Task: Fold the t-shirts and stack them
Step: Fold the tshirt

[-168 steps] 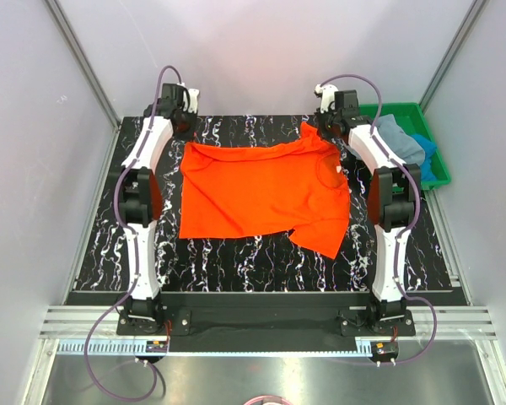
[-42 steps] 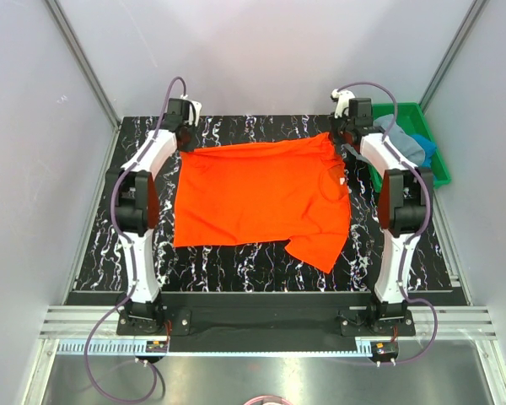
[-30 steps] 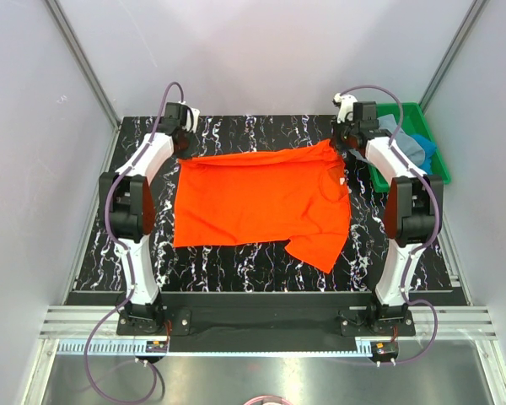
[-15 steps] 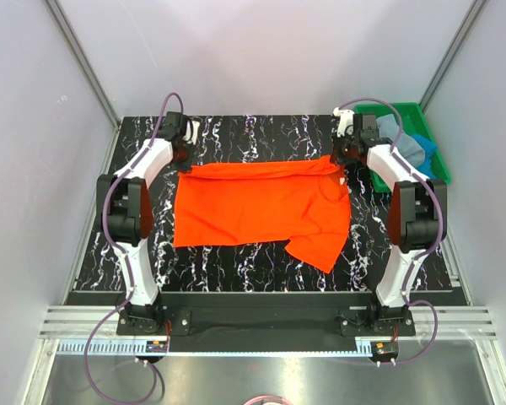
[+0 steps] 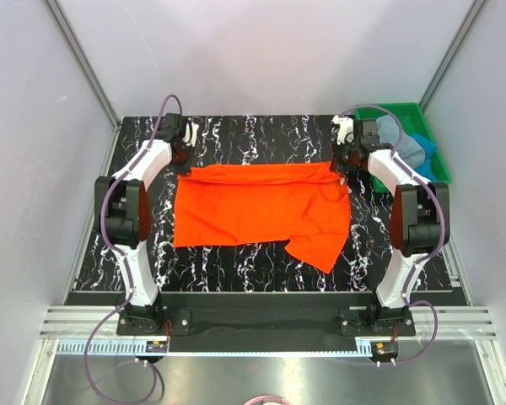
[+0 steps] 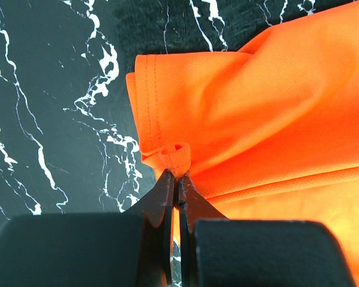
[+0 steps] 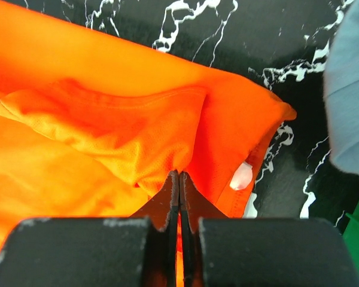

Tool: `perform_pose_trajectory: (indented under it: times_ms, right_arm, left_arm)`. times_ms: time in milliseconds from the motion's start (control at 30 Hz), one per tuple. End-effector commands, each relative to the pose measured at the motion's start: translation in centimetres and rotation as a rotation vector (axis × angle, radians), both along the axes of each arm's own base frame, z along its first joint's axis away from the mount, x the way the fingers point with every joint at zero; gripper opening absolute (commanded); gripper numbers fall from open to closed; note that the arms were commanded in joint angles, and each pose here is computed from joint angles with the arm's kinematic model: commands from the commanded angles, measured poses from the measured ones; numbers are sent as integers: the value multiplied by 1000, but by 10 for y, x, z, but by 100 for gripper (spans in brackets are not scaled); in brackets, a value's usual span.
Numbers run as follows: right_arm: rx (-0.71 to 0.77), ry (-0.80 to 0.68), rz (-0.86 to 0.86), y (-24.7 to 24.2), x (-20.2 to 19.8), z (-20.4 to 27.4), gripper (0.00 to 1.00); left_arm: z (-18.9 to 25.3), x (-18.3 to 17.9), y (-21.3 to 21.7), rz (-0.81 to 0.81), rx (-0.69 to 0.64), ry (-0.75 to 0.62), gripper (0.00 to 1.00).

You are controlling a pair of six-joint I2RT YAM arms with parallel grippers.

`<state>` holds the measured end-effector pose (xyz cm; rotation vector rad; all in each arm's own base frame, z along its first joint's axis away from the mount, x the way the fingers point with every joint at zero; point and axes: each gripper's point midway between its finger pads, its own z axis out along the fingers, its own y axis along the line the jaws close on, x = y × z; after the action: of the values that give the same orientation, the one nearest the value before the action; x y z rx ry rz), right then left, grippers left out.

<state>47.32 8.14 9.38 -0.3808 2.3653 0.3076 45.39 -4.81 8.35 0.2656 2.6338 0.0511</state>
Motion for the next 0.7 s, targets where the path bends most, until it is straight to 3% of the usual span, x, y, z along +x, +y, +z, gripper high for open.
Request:
perform_pose_trajectory:
  times_ms: [0, 667]
  right_arm:
    - [-1, -37, 29, -1, -4, 18, 0]
    - [9, 30, 46, 2, -9, -2, 0]
  left_arm:
    - [19, 1, -5, -5, -18, -44, 0]
    - [-5, -14, -12, -14, -41, 61, 0]
